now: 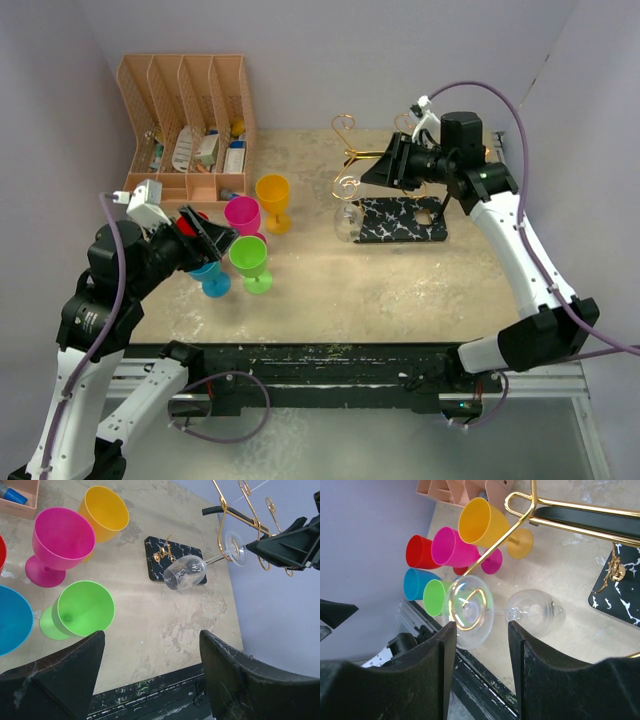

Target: Take the wine glass off the wine glass rack

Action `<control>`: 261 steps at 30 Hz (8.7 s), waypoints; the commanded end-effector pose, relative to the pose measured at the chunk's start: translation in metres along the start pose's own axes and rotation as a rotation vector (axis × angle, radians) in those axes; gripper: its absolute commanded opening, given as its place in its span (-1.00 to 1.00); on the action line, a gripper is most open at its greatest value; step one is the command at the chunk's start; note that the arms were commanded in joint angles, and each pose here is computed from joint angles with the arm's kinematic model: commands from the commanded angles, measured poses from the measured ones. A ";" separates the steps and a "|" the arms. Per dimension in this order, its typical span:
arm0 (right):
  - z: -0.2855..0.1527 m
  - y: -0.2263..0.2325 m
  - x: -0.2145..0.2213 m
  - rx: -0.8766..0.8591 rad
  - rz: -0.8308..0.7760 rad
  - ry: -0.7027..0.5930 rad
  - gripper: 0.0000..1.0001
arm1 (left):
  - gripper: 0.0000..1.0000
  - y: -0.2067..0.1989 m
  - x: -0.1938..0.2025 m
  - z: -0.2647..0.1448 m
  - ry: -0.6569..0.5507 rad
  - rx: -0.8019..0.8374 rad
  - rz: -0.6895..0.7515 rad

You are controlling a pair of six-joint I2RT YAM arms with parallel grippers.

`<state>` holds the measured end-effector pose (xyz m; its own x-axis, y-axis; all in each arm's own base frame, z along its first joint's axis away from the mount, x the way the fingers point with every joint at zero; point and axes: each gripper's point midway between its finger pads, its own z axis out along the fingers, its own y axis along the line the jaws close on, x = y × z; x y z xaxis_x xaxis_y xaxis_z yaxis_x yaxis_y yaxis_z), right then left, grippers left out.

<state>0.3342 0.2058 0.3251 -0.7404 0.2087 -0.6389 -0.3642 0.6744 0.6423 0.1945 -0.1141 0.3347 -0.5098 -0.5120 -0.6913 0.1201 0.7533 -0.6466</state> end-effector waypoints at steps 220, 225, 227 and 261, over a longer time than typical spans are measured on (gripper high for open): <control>-0.015 0.247 0.138 -0.043 -1.595 -0.665 -1.00 | -0.95 -0.095 0.012 -0.010 0.285 0.489 -0.867; -0.020 0.235 0.138 -0.018 -1.518 -0.613 -0.72 | -1.00 -0.090 0.014 -0.006 0.253 0.520 -0.856; -0.026 0.226 0.137 -0.007 -1.457 -0.564 -0.37 | -1.00 -0.087 0.013 -0.005 0.224 0.534 -0.840; -0.124 0.249 0.063 -0.349 -0.726 -0.145 0.31 | -1.00 -0.034 0.018 -0.052 -0.168 0.386 -0.182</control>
<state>0.1427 0.2701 0.5318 -0.0836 0.0406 -0.9957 -0.8301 0.5499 0.0922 0.1420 -0.1326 0.3297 -0.4861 -0.7049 -0.5166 0.2765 0.4367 -0.8560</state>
